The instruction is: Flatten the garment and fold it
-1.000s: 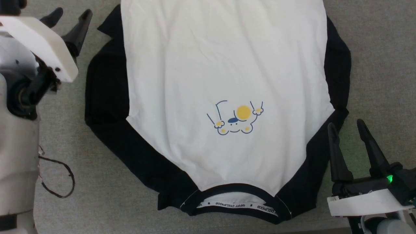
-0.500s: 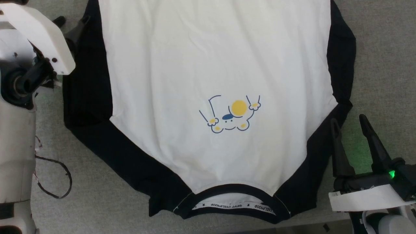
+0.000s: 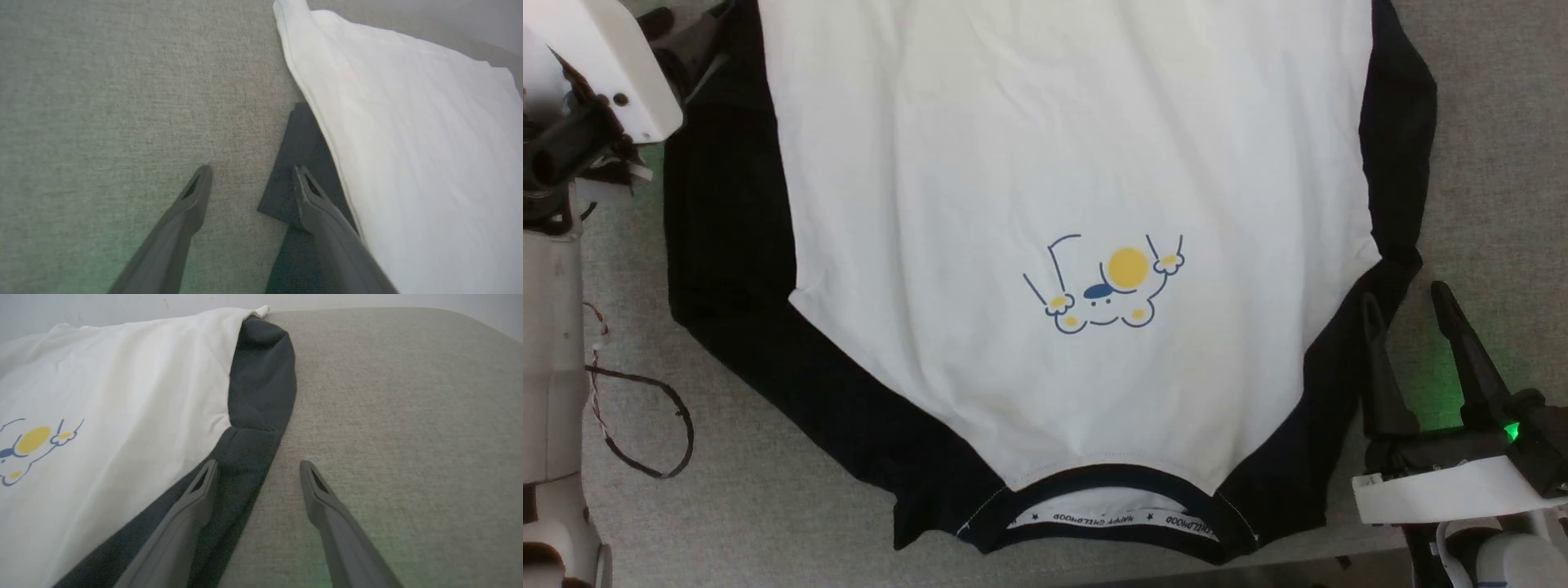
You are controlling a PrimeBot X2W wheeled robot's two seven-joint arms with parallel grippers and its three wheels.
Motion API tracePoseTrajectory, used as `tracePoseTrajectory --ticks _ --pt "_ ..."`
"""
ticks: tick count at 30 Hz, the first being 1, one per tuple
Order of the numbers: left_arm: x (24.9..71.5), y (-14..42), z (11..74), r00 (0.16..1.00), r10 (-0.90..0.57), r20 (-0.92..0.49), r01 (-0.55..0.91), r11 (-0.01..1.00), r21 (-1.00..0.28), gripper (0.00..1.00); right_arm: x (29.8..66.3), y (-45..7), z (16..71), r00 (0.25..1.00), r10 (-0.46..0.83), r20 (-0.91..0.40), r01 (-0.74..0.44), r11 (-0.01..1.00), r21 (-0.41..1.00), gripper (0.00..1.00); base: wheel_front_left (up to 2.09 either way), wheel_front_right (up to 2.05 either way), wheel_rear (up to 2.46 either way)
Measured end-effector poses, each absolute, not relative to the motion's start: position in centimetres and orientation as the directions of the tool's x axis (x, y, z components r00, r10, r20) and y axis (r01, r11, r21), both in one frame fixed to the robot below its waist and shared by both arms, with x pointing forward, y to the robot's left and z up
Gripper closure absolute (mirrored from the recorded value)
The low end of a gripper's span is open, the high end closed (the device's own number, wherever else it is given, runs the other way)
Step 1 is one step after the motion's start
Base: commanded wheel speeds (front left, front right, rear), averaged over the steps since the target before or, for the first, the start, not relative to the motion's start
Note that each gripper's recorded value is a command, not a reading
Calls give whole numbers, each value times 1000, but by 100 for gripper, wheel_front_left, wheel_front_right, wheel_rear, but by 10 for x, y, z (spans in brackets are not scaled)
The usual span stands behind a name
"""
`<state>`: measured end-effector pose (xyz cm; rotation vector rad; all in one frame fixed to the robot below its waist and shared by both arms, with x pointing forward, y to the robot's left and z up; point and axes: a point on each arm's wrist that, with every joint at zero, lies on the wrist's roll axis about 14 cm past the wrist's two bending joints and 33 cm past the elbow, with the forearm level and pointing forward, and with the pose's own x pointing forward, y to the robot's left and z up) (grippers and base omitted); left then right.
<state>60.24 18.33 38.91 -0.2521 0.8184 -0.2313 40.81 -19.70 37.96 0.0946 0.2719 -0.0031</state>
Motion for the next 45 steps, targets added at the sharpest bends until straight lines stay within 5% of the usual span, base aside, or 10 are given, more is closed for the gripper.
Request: tracePoseTrajectory --ticks 13,15,29,45 --pt "596 177 390 610 -337 -717 78 926 -369 0 410 -197 376 961 11 -276 16 995 95 0 0 0 0" --pt "596 176 389 612 -339 -715 81 925 -370 100 409 -198 375 961 6 -277 20 996 92 0 0 0 0" --pt "594 174 401 675 -378 -634 98 897 -430 100 407 -207 382 966 -20 -259 43 996 81 0 0 0 0" --pt "569 218 510 833 -304 -463 102 906 -410 100 402 -186 424 986 40 -159 -21 993 119 0 0 0 0"
